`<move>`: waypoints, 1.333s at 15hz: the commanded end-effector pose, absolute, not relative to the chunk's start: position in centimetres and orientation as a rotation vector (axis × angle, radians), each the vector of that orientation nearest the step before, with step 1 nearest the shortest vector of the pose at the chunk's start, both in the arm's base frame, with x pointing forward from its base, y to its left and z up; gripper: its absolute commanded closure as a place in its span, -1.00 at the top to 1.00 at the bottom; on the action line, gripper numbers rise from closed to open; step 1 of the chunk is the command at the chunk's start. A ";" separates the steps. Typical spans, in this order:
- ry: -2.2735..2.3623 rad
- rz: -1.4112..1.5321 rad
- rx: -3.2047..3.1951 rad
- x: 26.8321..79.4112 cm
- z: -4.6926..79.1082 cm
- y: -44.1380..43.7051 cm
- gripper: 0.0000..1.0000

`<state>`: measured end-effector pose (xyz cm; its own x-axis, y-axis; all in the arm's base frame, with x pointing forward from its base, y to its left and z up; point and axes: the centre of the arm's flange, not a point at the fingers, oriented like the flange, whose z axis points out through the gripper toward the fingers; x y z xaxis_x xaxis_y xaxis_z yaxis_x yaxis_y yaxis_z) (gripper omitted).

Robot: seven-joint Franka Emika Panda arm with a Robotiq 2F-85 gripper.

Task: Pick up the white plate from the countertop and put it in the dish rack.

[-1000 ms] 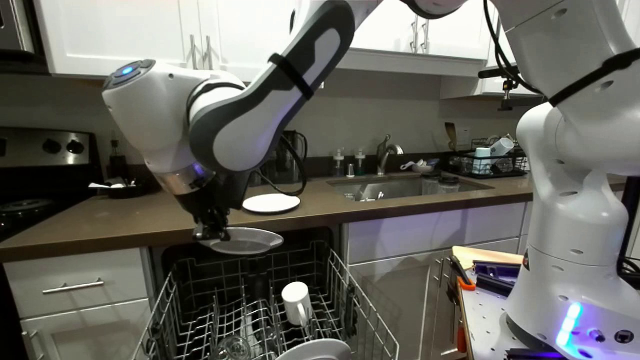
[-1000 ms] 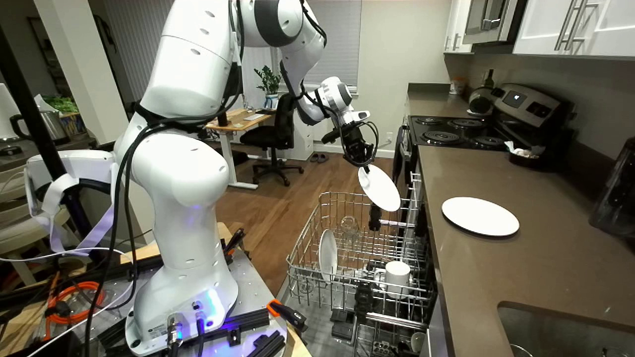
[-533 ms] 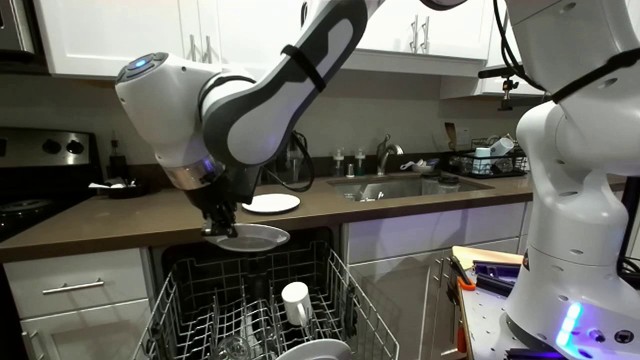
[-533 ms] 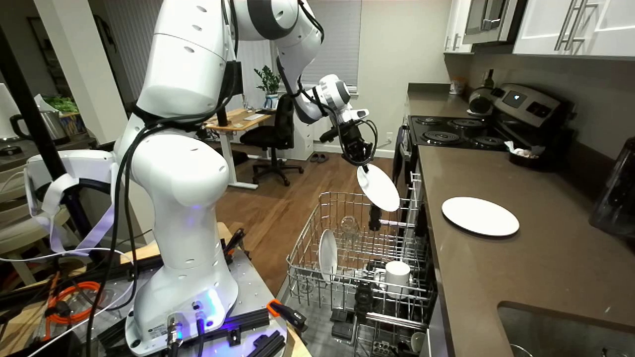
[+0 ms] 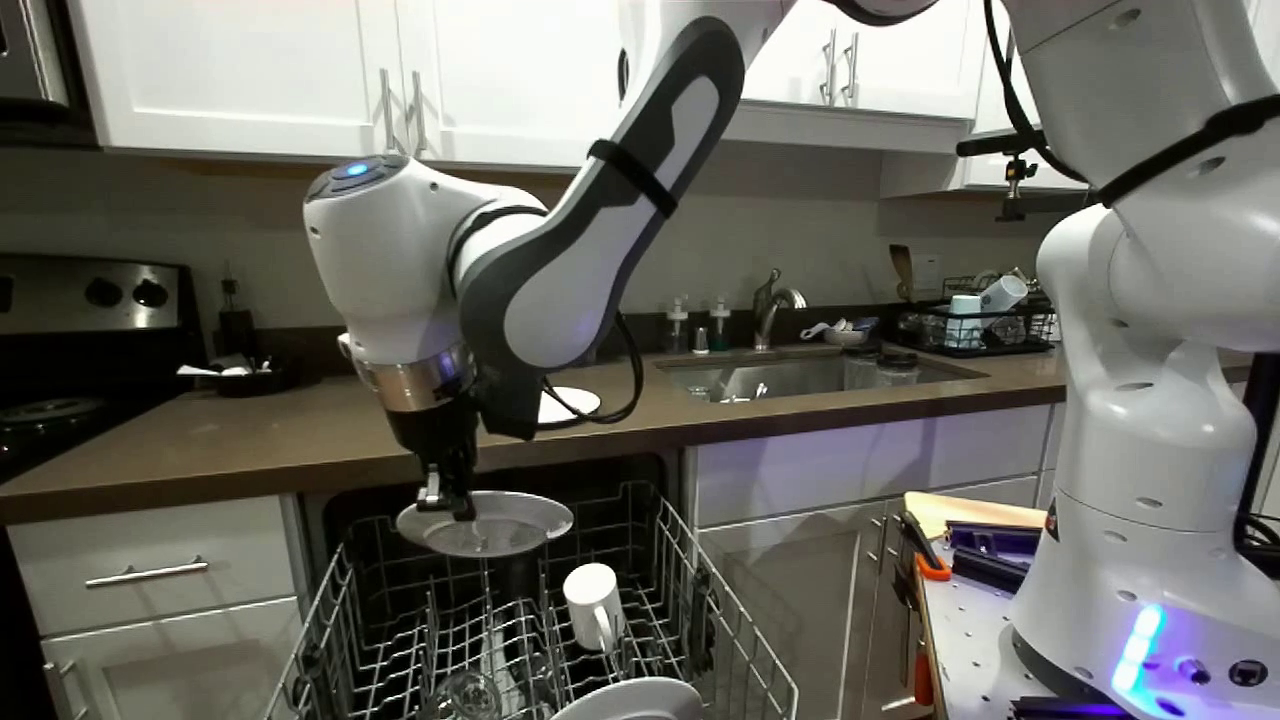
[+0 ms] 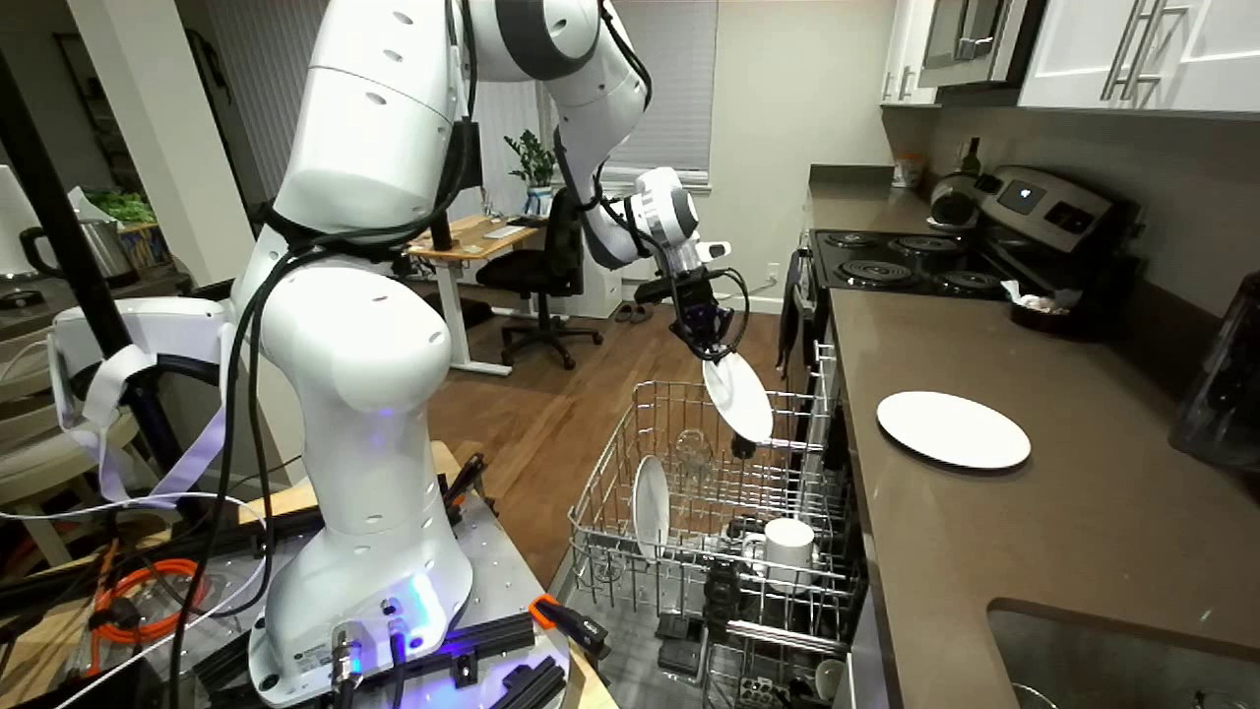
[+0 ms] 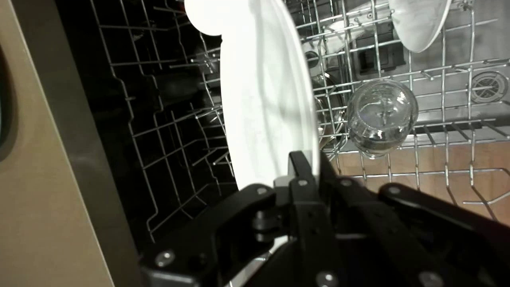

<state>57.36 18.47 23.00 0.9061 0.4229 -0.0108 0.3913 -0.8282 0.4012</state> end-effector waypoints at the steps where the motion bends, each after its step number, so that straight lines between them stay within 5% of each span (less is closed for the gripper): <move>1: 0.707 0.163 2.738 56.0 23.5 15.5 -0.88; 20: 1.068 -0.052 2.952 67.6 19.2 7.2 -0.89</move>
